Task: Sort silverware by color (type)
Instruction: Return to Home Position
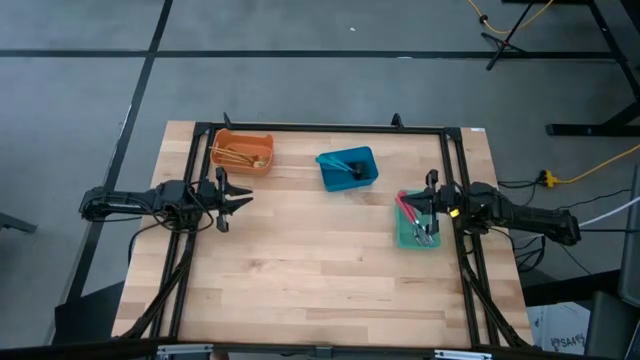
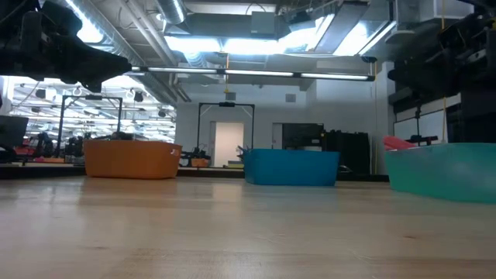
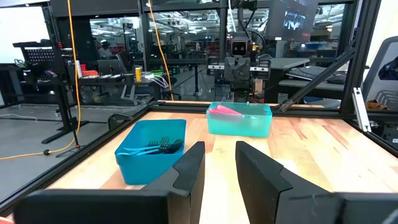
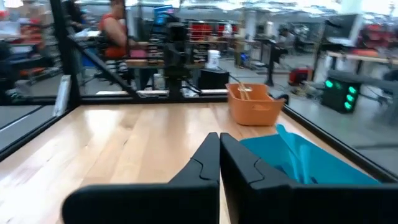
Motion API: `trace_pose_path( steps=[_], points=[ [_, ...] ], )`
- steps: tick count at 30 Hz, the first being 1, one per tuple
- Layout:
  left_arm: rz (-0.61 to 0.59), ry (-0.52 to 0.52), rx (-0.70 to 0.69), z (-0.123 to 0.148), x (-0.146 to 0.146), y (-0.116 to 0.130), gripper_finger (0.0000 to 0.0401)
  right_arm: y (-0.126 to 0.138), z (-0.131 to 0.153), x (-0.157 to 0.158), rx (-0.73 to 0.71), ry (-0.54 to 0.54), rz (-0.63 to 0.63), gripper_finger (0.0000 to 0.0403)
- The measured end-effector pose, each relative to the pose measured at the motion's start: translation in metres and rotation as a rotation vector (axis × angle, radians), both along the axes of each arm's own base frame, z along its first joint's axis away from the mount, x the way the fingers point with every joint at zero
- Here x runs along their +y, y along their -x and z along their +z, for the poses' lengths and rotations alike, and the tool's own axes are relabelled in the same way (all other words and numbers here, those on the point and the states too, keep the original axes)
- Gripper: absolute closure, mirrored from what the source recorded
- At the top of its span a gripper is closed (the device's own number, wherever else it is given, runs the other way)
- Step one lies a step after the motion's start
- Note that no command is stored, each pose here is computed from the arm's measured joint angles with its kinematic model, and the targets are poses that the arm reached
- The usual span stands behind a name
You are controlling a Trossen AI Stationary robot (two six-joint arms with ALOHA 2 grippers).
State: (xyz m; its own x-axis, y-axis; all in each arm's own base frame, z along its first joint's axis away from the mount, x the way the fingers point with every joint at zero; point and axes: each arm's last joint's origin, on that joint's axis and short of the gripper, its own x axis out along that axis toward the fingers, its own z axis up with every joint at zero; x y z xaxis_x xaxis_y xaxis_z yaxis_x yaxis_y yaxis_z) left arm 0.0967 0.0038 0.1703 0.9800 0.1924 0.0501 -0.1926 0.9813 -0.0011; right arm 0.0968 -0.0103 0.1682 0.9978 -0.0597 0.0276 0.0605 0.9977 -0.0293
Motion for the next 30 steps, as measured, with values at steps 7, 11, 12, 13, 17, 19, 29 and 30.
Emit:
trace_pose_path(
  steps=[7,11,12,13,17,19,29,30],
  points=[
    [0.000,0.000,0.000,0.0000,0.0000,0.0000,0.0317,0.0001,-0.0007,-0.0011,0.004,-0.032,-0.039,0.0400],
    [0.000,0.000,0.000,0.0000,0.0000,0.0000,0.0317,0.0000,-0.0006,-0.0008,0.002,-0.053,-0.027,0.0400],
    [0.000,0.000,0.000,0.0000,0.0000,0.0000,0.0317,0.0000,-0.0006,-0.0008,0.001,-0.072,-0.026,0.0400],
    [0.000,0.000,0.000,0.0000,0.0000,0.0000,0.0317,0.0000,-0.0006,-0.0008,0.000,-0.089,-0.025,0.0400],
    [0.000,0.000,0.000,0.0000,0.0000,0.0000,0.0317,0.0000,0.0006,0.0012,-0.010,-0.108,0.043,0.0400],
    [0.000,0.000,0.000,0.0000,0.0000,0.0000,0.0317,0.0000,0.0015,0.0028,-0.017,-0.108,0.097,0.0400],
    [0.000,0.000,0.000,0.0000,0.0000,0.0000,0.0317,0.0001,0.0019,0.0035,-0.019,-0.138,0.123,0.0400],
    [0.000,0.000,0.000,0.0000,0.0000,0.0000,0.0317,0.0000,0.0019,0.0034,-0.019,-0.145,0.119,0.0400]
  ],
)
